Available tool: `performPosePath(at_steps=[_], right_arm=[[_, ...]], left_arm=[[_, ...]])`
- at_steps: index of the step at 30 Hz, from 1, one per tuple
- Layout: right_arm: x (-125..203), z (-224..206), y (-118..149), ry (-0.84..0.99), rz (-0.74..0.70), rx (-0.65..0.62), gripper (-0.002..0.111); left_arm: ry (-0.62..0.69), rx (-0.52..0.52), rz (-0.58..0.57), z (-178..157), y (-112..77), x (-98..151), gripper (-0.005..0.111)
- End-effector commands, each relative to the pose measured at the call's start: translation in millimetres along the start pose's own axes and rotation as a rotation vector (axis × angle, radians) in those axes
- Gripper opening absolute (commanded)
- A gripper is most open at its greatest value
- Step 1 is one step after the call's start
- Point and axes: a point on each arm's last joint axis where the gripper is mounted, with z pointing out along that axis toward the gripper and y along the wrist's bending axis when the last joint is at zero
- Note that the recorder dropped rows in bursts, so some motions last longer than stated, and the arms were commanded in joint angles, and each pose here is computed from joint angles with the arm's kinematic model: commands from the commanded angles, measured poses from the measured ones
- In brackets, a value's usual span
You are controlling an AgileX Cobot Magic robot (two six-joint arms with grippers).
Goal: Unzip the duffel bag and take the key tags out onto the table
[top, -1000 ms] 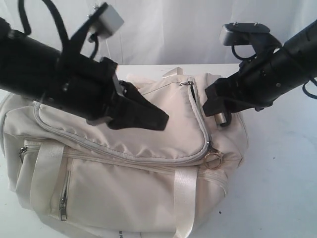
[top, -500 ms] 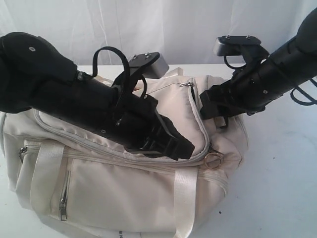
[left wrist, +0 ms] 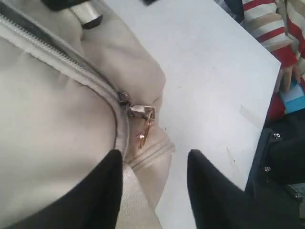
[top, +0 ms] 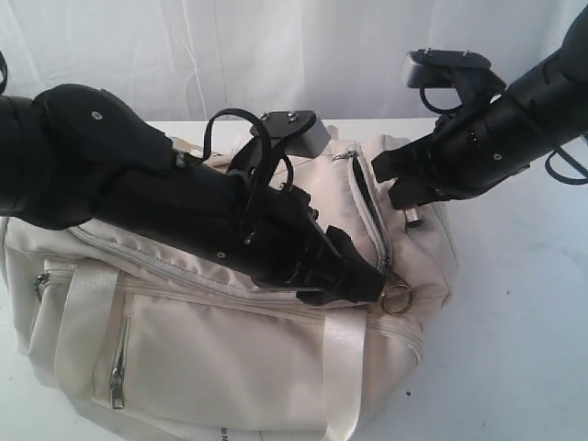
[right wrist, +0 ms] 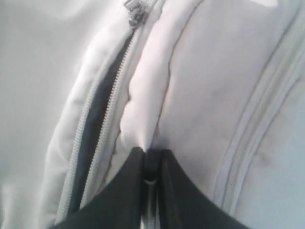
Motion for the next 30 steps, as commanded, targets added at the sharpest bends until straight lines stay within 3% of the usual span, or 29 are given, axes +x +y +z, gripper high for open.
performPosePath(at_steps=[1,8,18,23,30], right_arm=[[-2,-11,4,-0.026,-0.001,-0.006,0.0],[-2,-11,4,-0.026,-0.001,-0.006,0.0],[-1,-10,4,-0.024,-0.001,-0.007,0.0],[0,-10,5,-0.007,-0.001,-0.014,0.0],[0,-10,5,-0.006,-0.001,-0.014,0.0]], left_arm=[[0.003,0.032,-0.079,11,1.3,2,0.048],[0.029,0.055,-0.178,29,9.8,9,0.048],[-0.068,0.126,-0.109,33,1.2,-4,0.048],[-0.03,0.188,-0.123,33,-6.7,-2,0.048],[0.053,0.099,-0.121,34,1.3,7,0.048]])
